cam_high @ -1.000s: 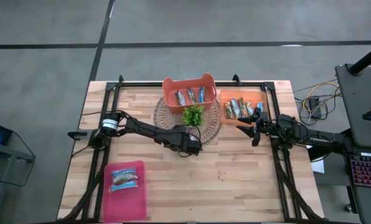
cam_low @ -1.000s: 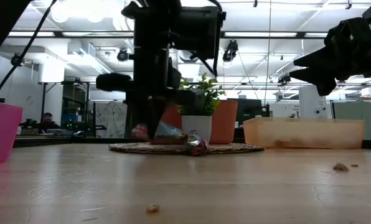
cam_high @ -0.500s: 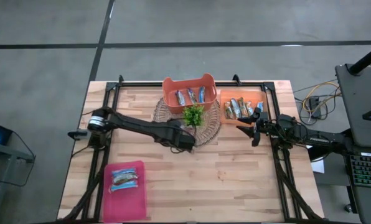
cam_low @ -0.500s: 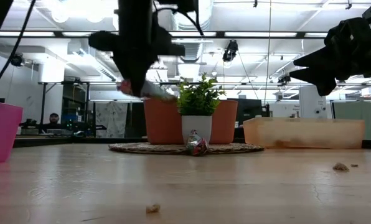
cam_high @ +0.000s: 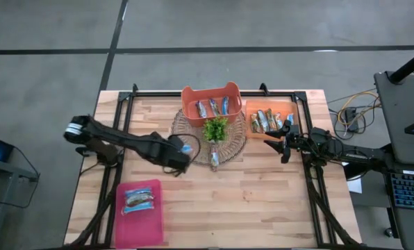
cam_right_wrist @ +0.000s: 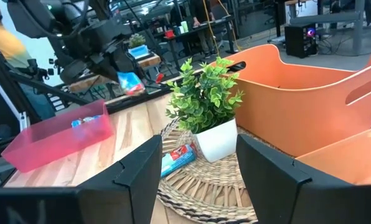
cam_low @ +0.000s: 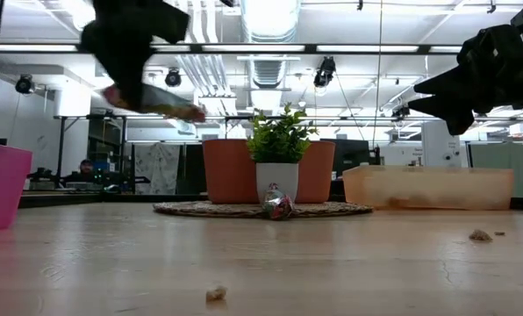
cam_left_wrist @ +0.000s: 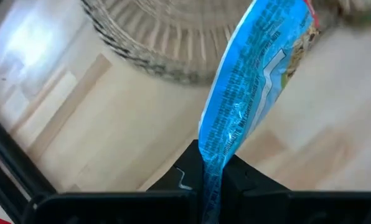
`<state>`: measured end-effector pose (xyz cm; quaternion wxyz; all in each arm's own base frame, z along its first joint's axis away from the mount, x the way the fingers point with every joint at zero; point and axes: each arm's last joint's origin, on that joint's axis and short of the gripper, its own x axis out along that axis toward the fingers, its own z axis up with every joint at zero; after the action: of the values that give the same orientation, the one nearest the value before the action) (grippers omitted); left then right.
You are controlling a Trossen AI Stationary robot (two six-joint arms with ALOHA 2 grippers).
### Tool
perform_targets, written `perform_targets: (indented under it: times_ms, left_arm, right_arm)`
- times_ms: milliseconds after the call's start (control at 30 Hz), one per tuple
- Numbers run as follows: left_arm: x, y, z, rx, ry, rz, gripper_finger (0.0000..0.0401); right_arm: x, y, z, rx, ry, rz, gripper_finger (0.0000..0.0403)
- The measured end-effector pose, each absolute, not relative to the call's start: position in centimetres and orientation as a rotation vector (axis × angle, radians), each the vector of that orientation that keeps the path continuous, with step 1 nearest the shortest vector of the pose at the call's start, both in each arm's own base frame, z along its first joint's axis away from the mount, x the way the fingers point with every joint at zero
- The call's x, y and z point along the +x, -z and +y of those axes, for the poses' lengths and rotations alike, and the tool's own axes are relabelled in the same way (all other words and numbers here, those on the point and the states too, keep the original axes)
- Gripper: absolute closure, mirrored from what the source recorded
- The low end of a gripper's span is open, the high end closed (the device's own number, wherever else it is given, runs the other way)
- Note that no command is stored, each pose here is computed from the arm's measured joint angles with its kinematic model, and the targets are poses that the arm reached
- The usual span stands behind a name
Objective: Pick and place Granola Bars by type
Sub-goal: Put the red granola bar into the pink bin
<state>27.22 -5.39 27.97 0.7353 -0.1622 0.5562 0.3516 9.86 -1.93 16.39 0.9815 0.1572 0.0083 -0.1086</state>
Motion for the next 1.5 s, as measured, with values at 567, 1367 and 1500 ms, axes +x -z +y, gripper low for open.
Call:
perform_targets:
  times_ms: [567,1367,1500]
  left_arm:
    - [18.0,-28.6,-8.5,-0.344,-0.527,1.165,0.0401]
    - [11.9,-26.9,-16.7,-0.422,-0.418,1.231,0.0401]
    - [12.0,-26.7,-18.4,-0.409,-0.388,1.261,0.0401]
  right_arm:
    - [9.9,-16.4,-1.9,0.316,0.219,0.016,0.0207]
    - [9.9,-16.4,-1.9,0.316,0.219,0.016,0.0207]
    - [9.9,-16.4,-1.9,0.316,0.219,0.016,0.0207]
